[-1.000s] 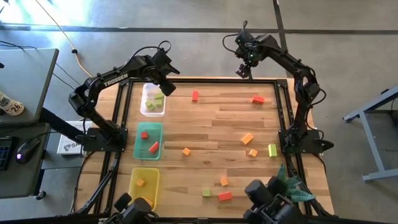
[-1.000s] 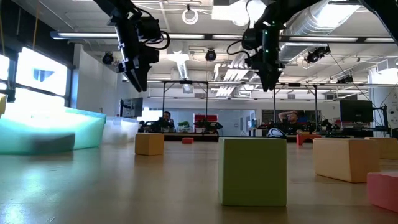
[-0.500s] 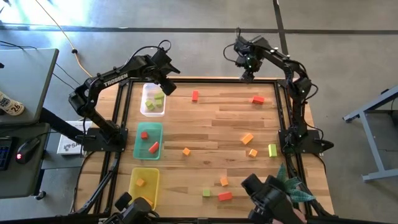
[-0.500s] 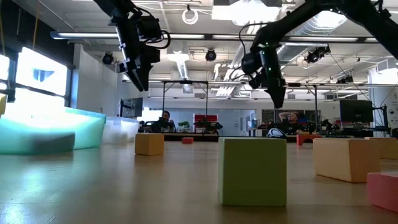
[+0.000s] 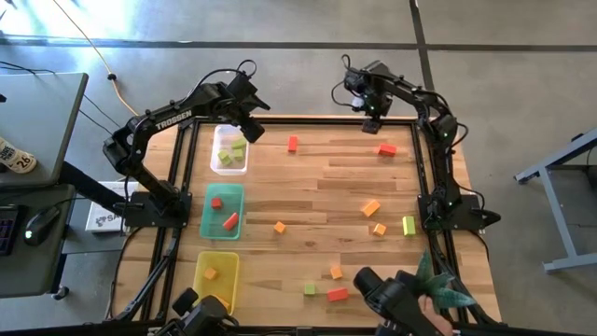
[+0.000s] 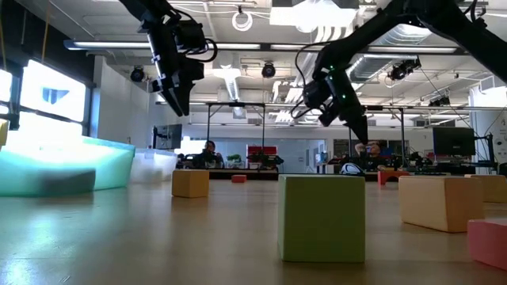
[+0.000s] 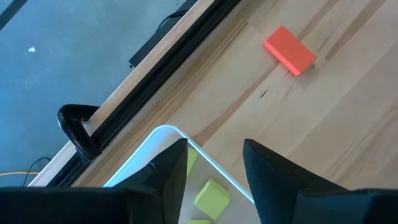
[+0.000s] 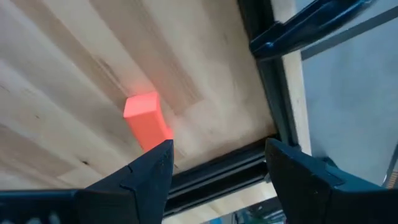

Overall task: Sort & place blocks by color
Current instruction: Put the orange rectangular block into the blue bin

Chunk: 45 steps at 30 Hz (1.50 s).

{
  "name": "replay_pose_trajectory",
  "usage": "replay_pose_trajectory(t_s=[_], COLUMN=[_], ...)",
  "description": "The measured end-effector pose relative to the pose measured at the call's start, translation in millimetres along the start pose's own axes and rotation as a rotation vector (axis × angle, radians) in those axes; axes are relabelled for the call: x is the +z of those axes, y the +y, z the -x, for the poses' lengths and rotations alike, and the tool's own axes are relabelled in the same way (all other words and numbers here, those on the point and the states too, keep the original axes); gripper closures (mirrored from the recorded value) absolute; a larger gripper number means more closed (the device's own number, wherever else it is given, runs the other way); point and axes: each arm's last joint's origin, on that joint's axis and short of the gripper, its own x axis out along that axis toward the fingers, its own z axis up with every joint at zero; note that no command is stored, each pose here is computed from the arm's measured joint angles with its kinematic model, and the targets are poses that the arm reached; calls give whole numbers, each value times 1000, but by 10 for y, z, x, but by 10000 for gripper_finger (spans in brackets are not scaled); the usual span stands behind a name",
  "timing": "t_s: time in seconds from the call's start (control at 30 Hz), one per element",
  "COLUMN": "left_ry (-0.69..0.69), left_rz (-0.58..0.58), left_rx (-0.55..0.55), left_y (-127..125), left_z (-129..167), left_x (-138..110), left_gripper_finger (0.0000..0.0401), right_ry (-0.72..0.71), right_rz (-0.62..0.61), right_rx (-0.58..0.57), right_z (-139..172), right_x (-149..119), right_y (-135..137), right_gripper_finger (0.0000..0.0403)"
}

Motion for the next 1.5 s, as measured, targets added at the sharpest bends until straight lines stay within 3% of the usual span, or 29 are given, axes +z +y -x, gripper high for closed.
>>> replay_pose_trajectory(t_s=[0.37,0.6,1.1,1.27,1.5], left_ry=[-2,-3,-3,-7,-37], left_rz=[1,1,1,1,4], left_rx=[0,0,0,1,2], left_y=[3,3,3,3,4], left_z=[1,1,1,1,2], left_x=[2,2,2,6,36], left_gripper_finger=[258,258,258,258,258], right_ry=[108,216,199,223,217], right_rz=[54,54,81,85,30], right_rx=[22,-39,27,-92,-118], right_z=[-202,-399,-406,-371,-347], right_x=[102,60,82,115,141], right_y=[233,295,380,460,541], right_gripper_finger=[164,164,164,164,164])
